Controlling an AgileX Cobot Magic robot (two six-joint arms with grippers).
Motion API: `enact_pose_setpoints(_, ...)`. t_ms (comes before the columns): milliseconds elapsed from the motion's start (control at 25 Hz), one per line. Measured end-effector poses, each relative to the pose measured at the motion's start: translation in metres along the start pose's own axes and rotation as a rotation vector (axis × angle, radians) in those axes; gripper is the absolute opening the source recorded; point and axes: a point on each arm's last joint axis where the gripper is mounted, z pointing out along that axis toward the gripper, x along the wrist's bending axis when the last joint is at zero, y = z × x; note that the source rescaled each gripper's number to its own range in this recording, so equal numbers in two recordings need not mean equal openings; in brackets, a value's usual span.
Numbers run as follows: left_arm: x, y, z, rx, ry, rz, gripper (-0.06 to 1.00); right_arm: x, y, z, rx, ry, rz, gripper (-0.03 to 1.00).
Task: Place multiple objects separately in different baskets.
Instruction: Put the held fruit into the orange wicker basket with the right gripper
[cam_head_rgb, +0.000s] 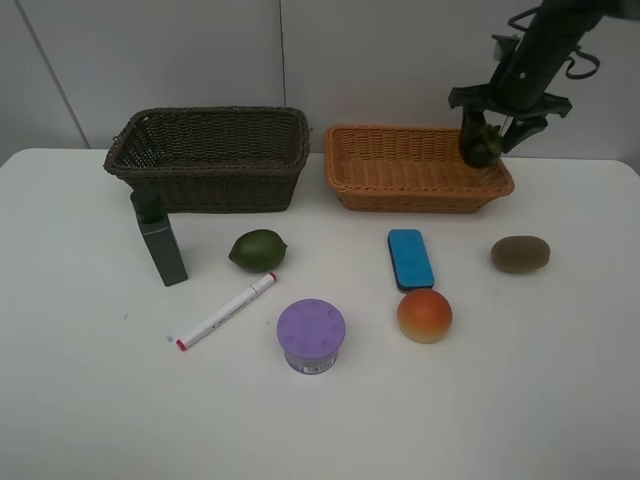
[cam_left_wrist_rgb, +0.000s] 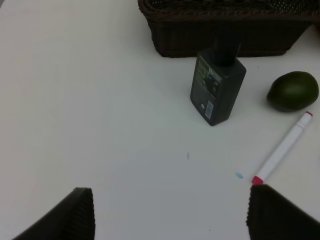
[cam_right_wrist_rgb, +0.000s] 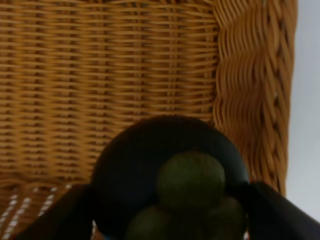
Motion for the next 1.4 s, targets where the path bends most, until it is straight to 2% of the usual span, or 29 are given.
enact_pose_setpoints(280,0.000,0.000,0.000,0.000,0.000,0.000,0.82,0.007,-0.002,0.035,0.072,0.023,0.003,0.39)
enact_pose_setpoints(440,0.000,0.000,0.000,0.000,0.000,0.000,0.82,0.014,0.000,0.036,0.047,0.029,-0.010,0.39)
enact_pose_setpoints(1000,0.000,0.000,0.000,0.000,0.000,0.000,0.82,0.010,-0.001,0.036,0.063,-0.012,-0.032,0.40)
enact_pose_setpoints(1080,0.000,0.000,0.000,0.000,0.000,0.000,0.82,0.010,-0.002,0.036,0.072,-0.013,-0.032,0.74)
enact_pose_setpoints(1160,0.000,0.000,0.000,0.000,0.000,0.000,0.82,0.010,-0.003,0.036,0.078,-0.013,-0.032,0.89)
enact_pose_setpoints(1240,0.000,0.000,0.000,0.000,0.000,0.000,0.82,0.010,-0.003,0.036,0.080,-0.013,-0.032,0.95)
enact_pose_setpoints(1400,0.000,0.000,0.000,0.000,0.000,0.000,0.82,0.010,-0.003,0.036,0.080,-0.013,-0.032,0.97)
